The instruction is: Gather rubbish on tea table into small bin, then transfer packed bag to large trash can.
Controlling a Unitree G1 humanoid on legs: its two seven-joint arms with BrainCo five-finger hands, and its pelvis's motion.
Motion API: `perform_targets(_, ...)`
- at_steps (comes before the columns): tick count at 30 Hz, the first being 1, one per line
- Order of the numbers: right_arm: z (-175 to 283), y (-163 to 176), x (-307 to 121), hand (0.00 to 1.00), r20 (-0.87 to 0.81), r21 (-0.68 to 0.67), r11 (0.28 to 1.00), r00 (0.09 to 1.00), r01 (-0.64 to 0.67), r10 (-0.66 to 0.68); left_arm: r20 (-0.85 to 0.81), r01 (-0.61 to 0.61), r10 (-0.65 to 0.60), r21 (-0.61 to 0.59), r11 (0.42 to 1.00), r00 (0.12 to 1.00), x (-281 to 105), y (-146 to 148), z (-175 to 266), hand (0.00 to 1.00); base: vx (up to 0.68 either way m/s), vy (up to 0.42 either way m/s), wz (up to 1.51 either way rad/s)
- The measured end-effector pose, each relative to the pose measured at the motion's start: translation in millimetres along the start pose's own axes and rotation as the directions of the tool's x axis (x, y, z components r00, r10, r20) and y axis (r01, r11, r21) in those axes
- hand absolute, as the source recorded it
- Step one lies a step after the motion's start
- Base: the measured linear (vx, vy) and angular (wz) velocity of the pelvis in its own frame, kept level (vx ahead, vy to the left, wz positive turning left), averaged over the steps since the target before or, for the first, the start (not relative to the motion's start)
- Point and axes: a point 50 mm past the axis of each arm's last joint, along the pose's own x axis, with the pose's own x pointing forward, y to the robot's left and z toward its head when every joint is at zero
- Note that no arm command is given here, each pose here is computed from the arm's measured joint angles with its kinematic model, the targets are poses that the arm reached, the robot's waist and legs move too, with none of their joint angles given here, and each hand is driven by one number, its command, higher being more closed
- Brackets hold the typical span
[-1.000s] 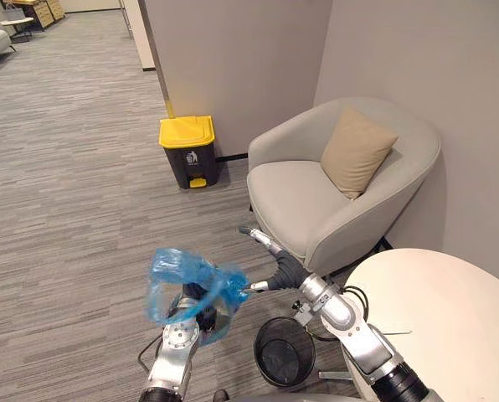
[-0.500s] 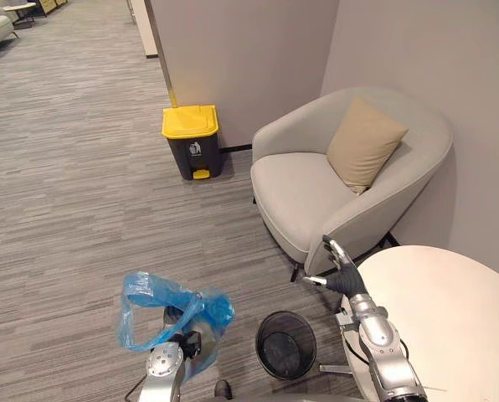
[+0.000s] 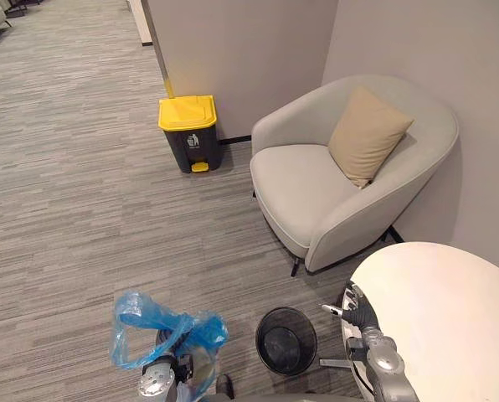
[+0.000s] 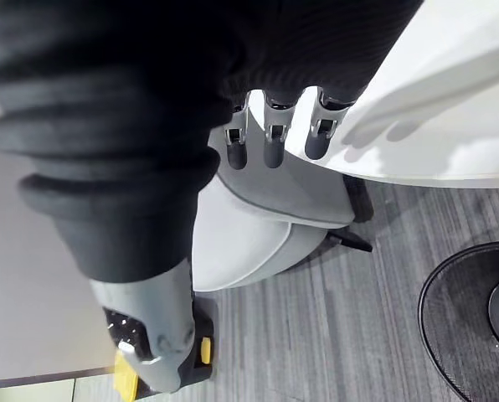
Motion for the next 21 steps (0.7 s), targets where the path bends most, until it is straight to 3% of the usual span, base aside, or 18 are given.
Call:
perform_targets(14, -1, 3, 4, 0.0, -0.015, -0.006, 1.0, 1.0, -0.009, 0.009, -0.045, 0.007, -0.007, 0.001, 1.0, 0.999, -4, 1, -11, 1.0, 0.0, 0.005, -0.1)
perform_targets(21, 15, 6, 10, 0.0, 0.042, -0.022, 1.0, 0.999, 0.004, -0.003, 0.099, 0.014, -0.015, 0.011, 1.0, 0.995, 16, -3, 31, 1.0, 0.01, 0.039, 0.22)
